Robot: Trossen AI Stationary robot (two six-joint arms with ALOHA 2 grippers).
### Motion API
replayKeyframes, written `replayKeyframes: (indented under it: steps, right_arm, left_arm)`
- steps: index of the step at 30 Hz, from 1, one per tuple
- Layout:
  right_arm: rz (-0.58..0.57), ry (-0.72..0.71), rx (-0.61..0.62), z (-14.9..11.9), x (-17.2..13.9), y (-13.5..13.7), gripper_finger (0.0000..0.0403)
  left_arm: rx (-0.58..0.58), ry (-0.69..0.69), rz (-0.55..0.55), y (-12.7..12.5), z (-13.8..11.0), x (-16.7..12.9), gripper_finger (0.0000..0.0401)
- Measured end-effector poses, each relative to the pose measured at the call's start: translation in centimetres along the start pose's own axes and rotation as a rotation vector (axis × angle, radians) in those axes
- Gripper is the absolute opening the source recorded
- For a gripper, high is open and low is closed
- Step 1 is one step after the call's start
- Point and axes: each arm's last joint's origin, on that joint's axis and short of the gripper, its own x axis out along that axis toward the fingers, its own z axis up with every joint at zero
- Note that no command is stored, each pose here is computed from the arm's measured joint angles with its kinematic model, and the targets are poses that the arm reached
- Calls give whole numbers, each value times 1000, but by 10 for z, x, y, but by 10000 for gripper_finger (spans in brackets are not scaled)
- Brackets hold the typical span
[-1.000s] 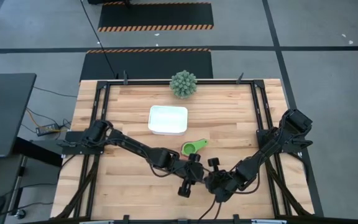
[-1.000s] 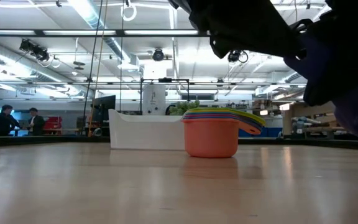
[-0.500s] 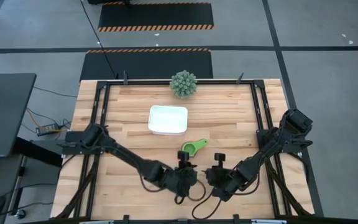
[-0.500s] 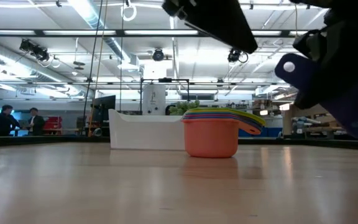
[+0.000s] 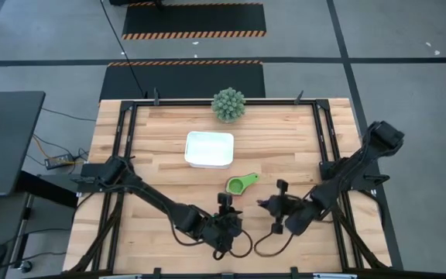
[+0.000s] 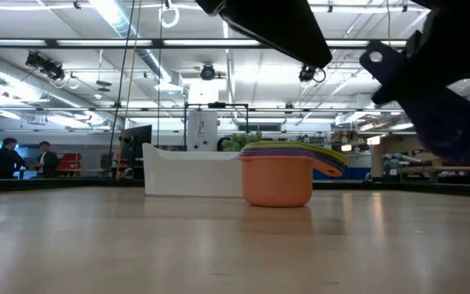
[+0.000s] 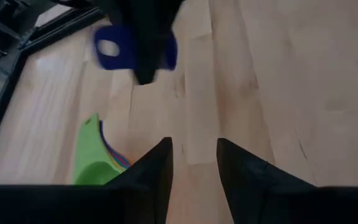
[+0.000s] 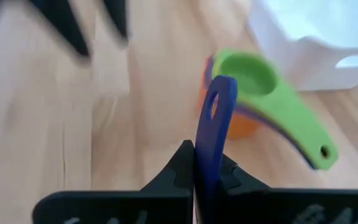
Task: Nest measuring cups in basket
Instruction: Stack the blue nesting cup on the green nesting cup
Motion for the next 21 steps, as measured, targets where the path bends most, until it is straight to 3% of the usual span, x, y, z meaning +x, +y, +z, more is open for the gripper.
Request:
replayKeyframes:
  steps: [4, 9, 16, 21]
  right_arm:
    - [8, -191, 187, -2, -3, -15, 13]
    - [27, -388, 432, -5, -3, -32, 15]
    - [203, -596, 699, 4, -1, -53, 15]
    - [314, -636, 748, 13, 5, -62, 15]
  left_arm:
    - [2, -5, 3, 3, 1, 2, 130]
    - [160, -8, 5, 4, 2, 3, 130]
    - [561, -35, 94, 6, 7, 3, 130]
    - [878, -50, 169, 10, 15, 4, 130]
